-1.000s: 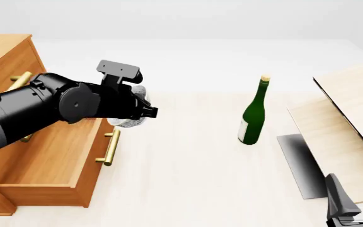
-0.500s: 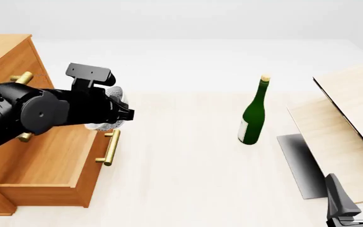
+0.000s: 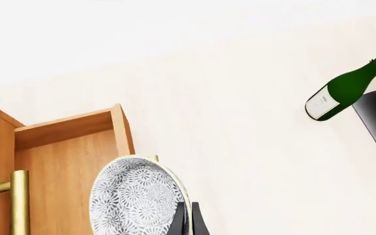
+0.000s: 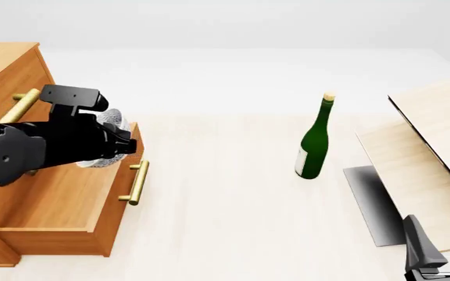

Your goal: Put the bowl in the bottom drawer of the cabinet.

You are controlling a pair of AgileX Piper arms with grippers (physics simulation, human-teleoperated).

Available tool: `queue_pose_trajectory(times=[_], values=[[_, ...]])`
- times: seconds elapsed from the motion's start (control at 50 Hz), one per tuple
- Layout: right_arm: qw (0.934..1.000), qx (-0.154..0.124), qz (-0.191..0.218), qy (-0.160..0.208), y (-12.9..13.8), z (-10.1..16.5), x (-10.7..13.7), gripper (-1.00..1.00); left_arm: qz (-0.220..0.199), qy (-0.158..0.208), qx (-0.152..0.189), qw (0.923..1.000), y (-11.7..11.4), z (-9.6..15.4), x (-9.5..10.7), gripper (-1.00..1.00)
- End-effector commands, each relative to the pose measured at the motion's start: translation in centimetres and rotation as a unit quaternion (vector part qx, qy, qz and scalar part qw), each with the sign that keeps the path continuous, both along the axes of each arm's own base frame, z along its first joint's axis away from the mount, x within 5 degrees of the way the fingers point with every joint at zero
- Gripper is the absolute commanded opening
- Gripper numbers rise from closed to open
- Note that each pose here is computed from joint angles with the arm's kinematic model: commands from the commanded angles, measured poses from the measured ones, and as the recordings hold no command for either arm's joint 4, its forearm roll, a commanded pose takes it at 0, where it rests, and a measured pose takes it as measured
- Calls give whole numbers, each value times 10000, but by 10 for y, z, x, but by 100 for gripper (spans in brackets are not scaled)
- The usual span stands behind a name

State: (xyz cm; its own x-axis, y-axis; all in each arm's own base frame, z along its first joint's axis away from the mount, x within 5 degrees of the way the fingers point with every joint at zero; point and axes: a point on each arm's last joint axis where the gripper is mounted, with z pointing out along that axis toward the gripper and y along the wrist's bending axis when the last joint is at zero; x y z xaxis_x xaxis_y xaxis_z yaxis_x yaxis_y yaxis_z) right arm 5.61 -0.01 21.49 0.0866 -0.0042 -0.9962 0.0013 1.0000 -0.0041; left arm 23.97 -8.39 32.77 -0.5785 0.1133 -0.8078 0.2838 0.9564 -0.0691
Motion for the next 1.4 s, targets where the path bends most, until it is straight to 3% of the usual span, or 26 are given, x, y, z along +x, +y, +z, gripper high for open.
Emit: queue_pose_trajectory(times=[0.02,1.0,1.4], values=[[10000,-1,1,0,0,0,0,100,143,-124,-5,9998,11,3,-10,-100],[10000,0,0,1,0,0,0,100,714,-108,-209,9972,39,-19,-40,-100],[10000,0,0,0,0,0,0,100,866,-4,-159,9961,46,-32,-39,-100]])
